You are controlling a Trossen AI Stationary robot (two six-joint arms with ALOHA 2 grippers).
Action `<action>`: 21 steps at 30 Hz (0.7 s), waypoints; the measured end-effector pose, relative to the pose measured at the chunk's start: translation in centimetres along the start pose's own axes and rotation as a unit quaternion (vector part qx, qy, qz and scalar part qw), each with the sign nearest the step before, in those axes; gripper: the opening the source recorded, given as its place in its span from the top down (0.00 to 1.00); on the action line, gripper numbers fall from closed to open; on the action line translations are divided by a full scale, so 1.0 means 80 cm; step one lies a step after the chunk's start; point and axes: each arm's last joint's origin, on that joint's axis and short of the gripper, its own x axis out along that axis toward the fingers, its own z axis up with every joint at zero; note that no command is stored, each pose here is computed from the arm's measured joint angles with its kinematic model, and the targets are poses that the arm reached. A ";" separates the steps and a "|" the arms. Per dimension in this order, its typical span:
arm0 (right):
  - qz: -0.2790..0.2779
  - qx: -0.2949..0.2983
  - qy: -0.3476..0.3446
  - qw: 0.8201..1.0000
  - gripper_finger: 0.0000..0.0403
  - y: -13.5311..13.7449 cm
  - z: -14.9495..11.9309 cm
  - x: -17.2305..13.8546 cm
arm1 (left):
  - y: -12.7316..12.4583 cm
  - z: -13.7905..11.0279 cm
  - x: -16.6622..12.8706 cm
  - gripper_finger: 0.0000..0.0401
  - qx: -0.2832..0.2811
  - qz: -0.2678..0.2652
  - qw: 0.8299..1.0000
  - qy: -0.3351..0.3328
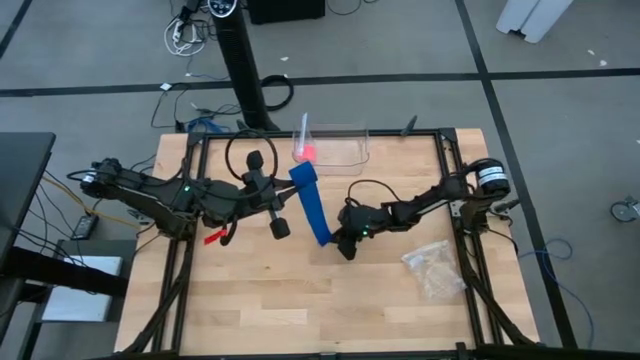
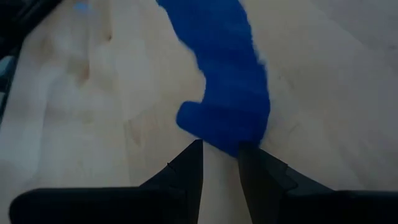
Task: Roll bandage
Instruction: Roll the blue bandage
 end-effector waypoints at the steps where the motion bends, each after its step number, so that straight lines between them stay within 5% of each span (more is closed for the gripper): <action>1: 0.000 0.001 -0.001 1.000 0.74 -0.002 0.000 0.002 | 0.000 0.000 0.000 0.95 -0.001 0.000 1.000 -0.001; 21: -0.018 0.008 -0.035 0.999 0.74 -0.009 0.008 0.004 | 0.000 -0.001 0.000 0.95 0.001 -0.001 1.000 0.002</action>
